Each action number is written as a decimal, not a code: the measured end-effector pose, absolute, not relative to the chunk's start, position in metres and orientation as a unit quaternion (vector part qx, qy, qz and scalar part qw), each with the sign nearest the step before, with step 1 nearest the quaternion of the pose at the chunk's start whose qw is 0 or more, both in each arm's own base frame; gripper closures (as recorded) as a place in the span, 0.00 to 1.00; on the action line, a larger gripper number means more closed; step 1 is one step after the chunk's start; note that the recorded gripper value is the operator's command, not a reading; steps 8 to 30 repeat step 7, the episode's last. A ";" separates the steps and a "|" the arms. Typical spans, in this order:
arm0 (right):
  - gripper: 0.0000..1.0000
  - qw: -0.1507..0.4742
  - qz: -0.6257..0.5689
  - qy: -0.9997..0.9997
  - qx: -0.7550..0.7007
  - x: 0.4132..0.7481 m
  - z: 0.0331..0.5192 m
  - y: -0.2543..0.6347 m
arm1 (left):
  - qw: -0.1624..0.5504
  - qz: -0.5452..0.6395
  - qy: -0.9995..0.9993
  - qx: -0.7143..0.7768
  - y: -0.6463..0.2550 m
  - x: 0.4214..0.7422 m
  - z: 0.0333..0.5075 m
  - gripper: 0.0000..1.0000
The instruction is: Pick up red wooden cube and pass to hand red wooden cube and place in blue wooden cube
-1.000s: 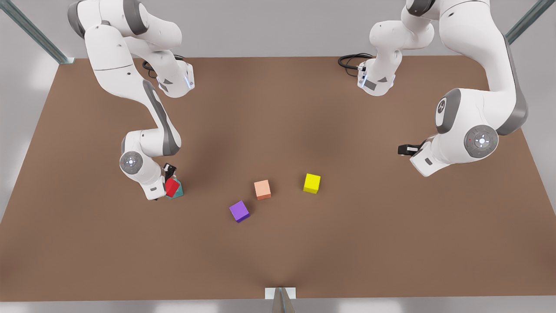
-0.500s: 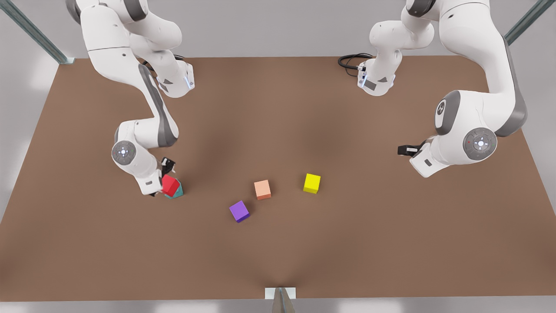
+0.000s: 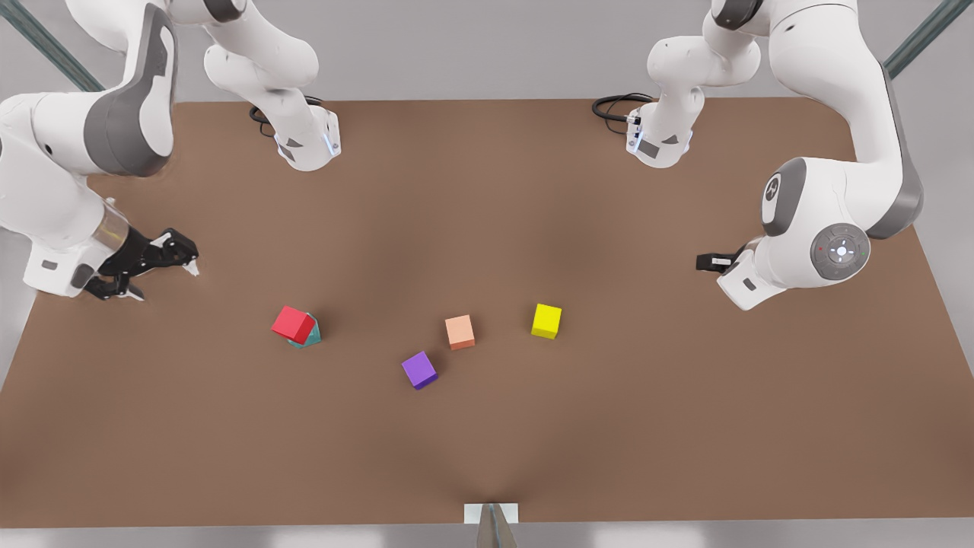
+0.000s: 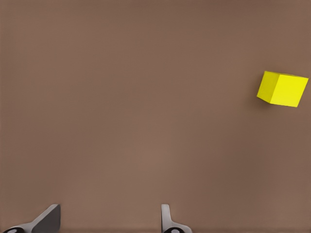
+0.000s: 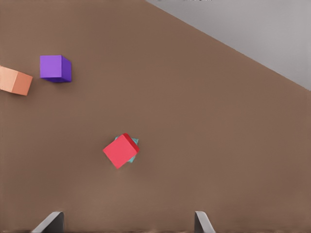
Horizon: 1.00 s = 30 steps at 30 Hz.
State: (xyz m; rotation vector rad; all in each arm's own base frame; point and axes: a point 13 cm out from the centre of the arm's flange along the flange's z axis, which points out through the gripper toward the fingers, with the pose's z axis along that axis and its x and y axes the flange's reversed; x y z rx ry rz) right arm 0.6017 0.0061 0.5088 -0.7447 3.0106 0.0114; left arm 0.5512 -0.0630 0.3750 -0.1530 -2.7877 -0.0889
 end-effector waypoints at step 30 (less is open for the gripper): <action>0.00 -0.039 0.007 0.984 -0.174 0.560 0.519 0.042 | 0.173 -0.031 -0.983 -0.054 -0.063 0.551 0.375 0.00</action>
